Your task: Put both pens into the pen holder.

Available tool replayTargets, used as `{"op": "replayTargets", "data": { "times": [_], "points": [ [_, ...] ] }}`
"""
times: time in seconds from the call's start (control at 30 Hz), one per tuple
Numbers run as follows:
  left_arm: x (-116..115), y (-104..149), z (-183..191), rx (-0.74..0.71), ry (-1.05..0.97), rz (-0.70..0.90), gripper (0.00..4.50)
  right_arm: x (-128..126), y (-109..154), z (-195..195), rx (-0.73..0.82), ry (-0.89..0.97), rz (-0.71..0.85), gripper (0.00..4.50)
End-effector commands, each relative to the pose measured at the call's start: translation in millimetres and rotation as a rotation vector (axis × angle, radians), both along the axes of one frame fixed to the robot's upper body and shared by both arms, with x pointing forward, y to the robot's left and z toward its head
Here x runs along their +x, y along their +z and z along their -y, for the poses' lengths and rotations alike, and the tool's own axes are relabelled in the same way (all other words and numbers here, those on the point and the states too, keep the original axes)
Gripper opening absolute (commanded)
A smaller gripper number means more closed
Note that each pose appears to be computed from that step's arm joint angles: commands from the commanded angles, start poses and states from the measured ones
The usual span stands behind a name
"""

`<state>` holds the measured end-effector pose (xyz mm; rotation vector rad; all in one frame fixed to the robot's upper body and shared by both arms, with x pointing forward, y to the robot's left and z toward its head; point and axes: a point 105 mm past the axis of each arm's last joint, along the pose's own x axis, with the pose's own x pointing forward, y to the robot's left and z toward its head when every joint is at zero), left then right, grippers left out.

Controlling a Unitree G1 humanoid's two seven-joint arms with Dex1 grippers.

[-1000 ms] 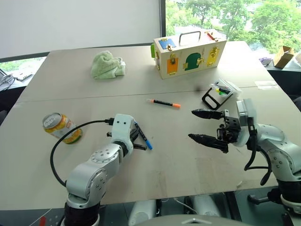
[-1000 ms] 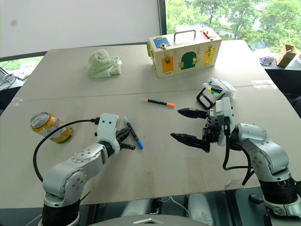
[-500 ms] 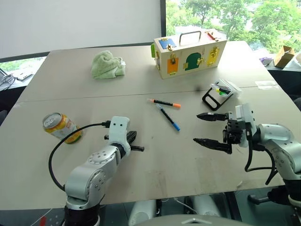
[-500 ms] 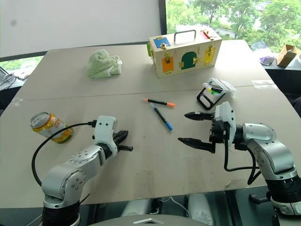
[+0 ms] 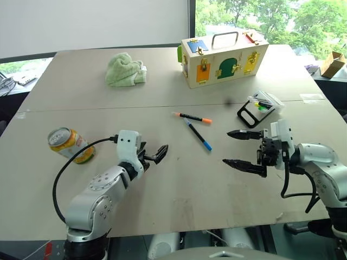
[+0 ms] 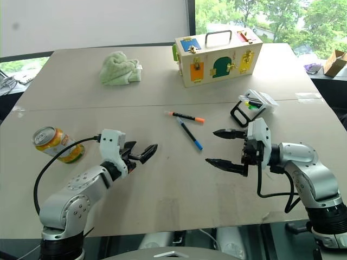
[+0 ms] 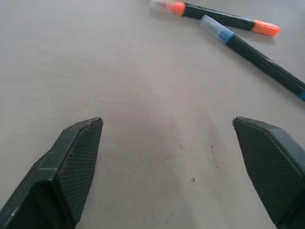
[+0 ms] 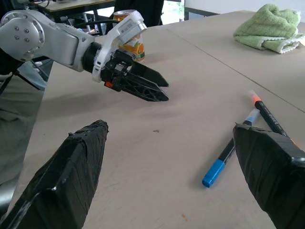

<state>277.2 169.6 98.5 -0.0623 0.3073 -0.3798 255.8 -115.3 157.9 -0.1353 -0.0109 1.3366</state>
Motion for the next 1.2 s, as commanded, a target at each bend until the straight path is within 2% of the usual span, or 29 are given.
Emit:
{"op": "replayTargets", "data": {
  "times": [0.03,0.23,0.3,0.47,0.53,0.63,0.73,0.97,1.07,1.1,1.17,1.2],
  "points": [
    [-3.5,12.7,-5.6,-0.009,-0.062,0.075,4.47,1.2,1.1,-2.4,-0.017,-0.01,0.04,4.5],
    [-15.5,43.6,-11.3,-0.035,-0.266,0.175,4.47,15.5,-17.5,-5.0,-0.112,-0.116,0.061,4.5],
    [-29.2,54.2,-3.3,-0.069,-0.403,0.173,4.47,23.5,-24.0,-9.0,-0.138,-0.173,0.063,4.5],
    [-40.4,60.4,-10.0,0.001,-0.523,0.137,4.47,46.4,-56.7,-23.2,-0.304,-0.332,0.089,4.5],
    [-42.0,61.4,-15.1,0.055,-0.549,0.127,4.47,55.8,-65.5,-32.6,-0.324,-0.378,0.07,4.5],
    [-39.3,62.8,-21.4,0.112,-0.546,0.131,4.47,61.7,-81.7,-40.2,-0.34,-0.429,-0.043,4.5],
    [-37.3,65.7,-22.5,0.132,-0.542,0.148,4.5,60.0,-84.1,-47.3,-0.291,-0.422,-0.116,3.6],
    [-39.8,64.8,-20.3,0.13,-0.542,0.148,4.5,61.8,-83.9,-46.8,-0.293,-0.434,-0.101,0.1],
    [-37.1,66.9,-20.4,0.101,-0.516,0.161,4.5,60.8,-78.3,-48.0,-0.261,-0.407,-0.078,0.02],
    [-34.1,69.3,-20.6,0.043,-0.484,0.173,4.5,57.8,-77.0,-48.0,-0.255,-0.383,-0.087,0.02],
    [-27.4,74.8,-21.9,-0.192,-0.38,0.193,4.5,48.6,-69.6,-50.5,-0.202,-0.309,-0.116,0.02],
    [-27.6,72.7,-22.4,-0.263,-0.352,0.182,4.5,43.5,-63.9,-51.8,-0.169,-0.269,-0.116,0.02]
  ]
}}
